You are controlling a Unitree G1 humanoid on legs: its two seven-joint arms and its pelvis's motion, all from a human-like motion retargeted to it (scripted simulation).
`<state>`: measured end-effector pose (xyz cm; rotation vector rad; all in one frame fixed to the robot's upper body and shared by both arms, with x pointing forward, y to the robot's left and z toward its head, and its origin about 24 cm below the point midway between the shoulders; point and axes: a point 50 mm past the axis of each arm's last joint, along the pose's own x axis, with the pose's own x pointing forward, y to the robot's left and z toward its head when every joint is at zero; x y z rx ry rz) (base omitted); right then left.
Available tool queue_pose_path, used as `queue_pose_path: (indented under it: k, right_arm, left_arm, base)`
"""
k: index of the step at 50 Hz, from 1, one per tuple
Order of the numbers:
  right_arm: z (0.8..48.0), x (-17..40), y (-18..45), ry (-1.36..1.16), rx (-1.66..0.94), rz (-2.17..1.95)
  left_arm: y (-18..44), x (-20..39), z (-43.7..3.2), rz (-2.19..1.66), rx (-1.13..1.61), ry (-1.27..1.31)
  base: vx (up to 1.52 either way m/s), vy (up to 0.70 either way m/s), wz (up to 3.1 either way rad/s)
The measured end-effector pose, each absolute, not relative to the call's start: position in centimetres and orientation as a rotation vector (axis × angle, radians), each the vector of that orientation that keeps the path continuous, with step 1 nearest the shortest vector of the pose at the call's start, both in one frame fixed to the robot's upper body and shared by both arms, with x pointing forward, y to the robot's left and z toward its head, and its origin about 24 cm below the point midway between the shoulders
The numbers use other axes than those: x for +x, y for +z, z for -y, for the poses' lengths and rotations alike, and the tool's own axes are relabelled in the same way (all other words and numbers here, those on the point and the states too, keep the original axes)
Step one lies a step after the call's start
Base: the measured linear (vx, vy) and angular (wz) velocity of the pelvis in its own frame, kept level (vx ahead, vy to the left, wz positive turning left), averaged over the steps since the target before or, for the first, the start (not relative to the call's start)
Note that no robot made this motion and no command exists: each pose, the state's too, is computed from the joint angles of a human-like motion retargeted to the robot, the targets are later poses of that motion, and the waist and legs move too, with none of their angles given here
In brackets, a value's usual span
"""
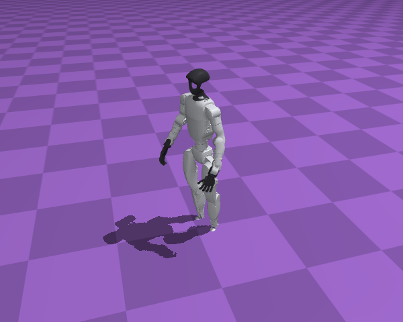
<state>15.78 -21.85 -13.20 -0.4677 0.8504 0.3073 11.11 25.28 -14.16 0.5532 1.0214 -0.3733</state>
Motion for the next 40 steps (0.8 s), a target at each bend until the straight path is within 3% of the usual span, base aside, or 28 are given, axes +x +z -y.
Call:
queue_pose_path:
  k: [40]
  right_arm:
    - [22.1, 17.3, -12.8, 0.255, -0.459, -0.836]
  left_arm:
    - [-14.5, 10.2, -25.4, -1.067, 0.522, -0.345]
  base:
    - [0.0, 0.0, -0.04]
